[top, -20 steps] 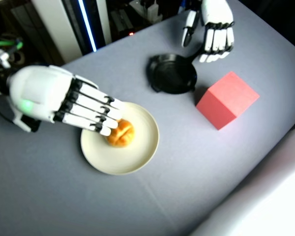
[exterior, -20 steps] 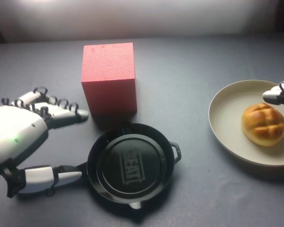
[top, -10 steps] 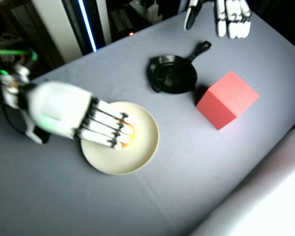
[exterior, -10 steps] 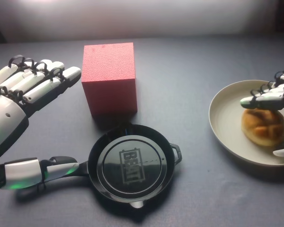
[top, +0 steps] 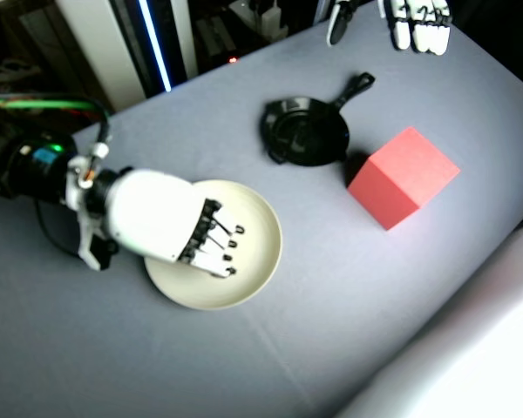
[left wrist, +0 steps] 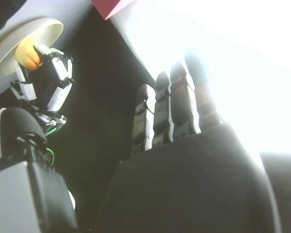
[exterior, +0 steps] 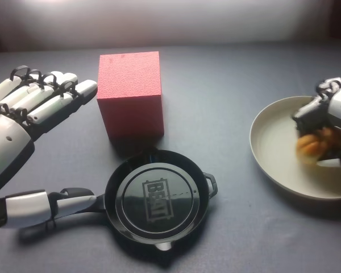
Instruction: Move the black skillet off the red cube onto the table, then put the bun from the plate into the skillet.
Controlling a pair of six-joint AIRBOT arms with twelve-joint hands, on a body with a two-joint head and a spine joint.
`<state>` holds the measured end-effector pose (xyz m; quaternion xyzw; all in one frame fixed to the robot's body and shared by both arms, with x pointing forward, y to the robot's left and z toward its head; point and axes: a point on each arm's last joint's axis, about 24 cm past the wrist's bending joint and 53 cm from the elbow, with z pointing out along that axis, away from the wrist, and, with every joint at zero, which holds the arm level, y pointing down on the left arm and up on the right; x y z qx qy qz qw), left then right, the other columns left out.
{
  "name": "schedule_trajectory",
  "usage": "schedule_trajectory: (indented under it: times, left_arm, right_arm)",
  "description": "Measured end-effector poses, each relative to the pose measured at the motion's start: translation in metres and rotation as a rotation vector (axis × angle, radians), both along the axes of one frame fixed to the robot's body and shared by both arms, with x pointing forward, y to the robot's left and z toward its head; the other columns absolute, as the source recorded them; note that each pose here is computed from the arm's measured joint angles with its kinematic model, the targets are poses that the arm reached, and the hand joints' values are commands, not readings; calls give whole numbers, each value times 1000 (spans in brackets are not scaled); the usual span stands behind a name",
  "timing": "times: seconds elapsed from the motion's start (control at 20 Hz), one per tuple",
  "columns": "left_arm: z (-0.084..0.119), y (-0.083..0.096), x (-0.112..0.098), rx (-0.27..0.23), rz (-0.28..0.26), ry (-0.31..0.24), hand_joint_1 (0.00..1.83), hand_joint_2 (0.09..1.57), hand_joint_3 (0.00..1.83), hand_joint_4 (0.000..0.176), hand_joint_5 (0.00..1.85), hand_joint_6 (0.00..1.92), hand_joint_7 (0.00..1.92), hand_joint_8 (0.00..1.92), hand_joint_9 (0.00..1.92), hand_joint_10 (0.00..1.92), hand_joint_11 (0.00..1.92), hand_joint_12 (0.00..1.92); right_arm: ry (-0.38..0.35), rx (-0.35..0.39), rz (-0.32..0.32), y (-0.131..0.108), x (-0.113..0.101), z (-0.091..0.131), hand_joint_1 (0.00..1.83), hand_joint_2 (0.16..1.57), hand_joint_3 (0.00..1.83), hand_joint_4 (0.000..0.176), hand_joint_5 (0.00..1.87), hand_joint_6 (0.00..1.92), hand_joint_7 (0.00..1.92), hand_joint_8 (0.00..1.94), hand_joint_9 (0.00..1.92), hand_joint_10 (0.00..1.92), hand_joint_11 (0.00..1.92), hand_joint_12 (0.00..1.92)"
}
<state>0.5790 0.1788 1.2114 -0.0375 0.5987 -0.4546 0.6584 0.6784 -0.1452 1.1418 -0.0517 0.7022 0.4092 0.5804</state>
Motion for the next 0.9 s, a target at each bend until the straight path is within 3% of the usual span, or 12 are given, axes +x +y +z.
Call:
schedule_trajectory:
  times: [0.1,0.15,0.2,0.3,0.4,0.5,0.55,0.65,0.7,0.75,0.8,0.9]
  left_arm:
    - [1,1,0,-3,1,-4,600,954,0,78,130,0,136,1,124,2,0,497]
    - [2,1,0,-5,2,-7,483,1002,14,39,110,0,114,0,119,1,0,527]
    - [2,2,0,-8,7,-8,344,1036,18,30,125,5,107,0,137,5,0,597]
    - [3,6,0,-12,20,-12,266,1046,15,13,112,1,98,1,138,3,0,615]
    - [5,11,0,-14,34,-19,219,1069,11,6,155,4,126,3,155,3,0,697]
    - [8,18,-2,7,59,-34,219,1105,9,44,183,5,208,10,213,11,0,821]
    - [12,26,-2,1,84,-46,146,1119,8,43,183,2,220,7,226,10,0,902]
    - [17,39,-5,9,126,-69,97,1166,20,3,170,2,223,2,228,5,0,838]
    - [18,45,-7,4,148,-73,84,1197,19,14,158,1,212,1,196,3,0,765]
    - [18,48,-8,2,157,-76,77,1217,16,19,155,1,210,1,186,1,0,724]
    - [18,51,-9,0,167,-74,94,1200,4,36,166,3,217,2,184,0,0,735]
    - [19,50,-10,-5,165,-78,83,1196,1,32,158,0,206,1,174,3,0,720]
  right_arm:
    - [-75,63,104,31,-20,27,1251,1138,0,0,983,861,908,1240,846,1044,647,1308]
    - [-115,103,166,49,-34,41,1249,1130,0,0,1012,757,927,1282,872,1083,721,1422]
    - [-136,136,215,63,-43,49,1240,1168,2,0,941,795,853,1448,816,1285,721,1531]
    - [-160,184,322,95,-61,61,1241,1166,0,0,940,800,861,1432,801,1220,718,1419]
    - [-170,225,394,123,-71,70,1358,1110,4,0,936,811,990,1070,934,1194,784,1190]
    - [-181,241,447,151,-79,74,1249,1161,8,0,864,992,901,1306,897,1265,821,1468]
    - [-178,245,473,169,-83,74,1229,1162,0,0,882,989,910,1304,879,1281,795,1543]
    - [-159,231,504,194,-87,66,1216,1147,0,0,915,981,937,1226,875,1260,776,1570]
    - [-141,205,506,202,-87,56,1180,1190,7,0,829,1119,831,1346,720,1303,618,1642]
    - [-123,178,501,207,-85,47,1102,1089,0,0,674,673,601,923,555,1120,355,1539]
    - [-102,128,486,208,-80,34,904,1054,0,63,552,277,438,498,379,705,122,1301]
    - [-79,104,454,203,-70,27,813,994,0,87,507,26,408,62,352,171,4,1027]
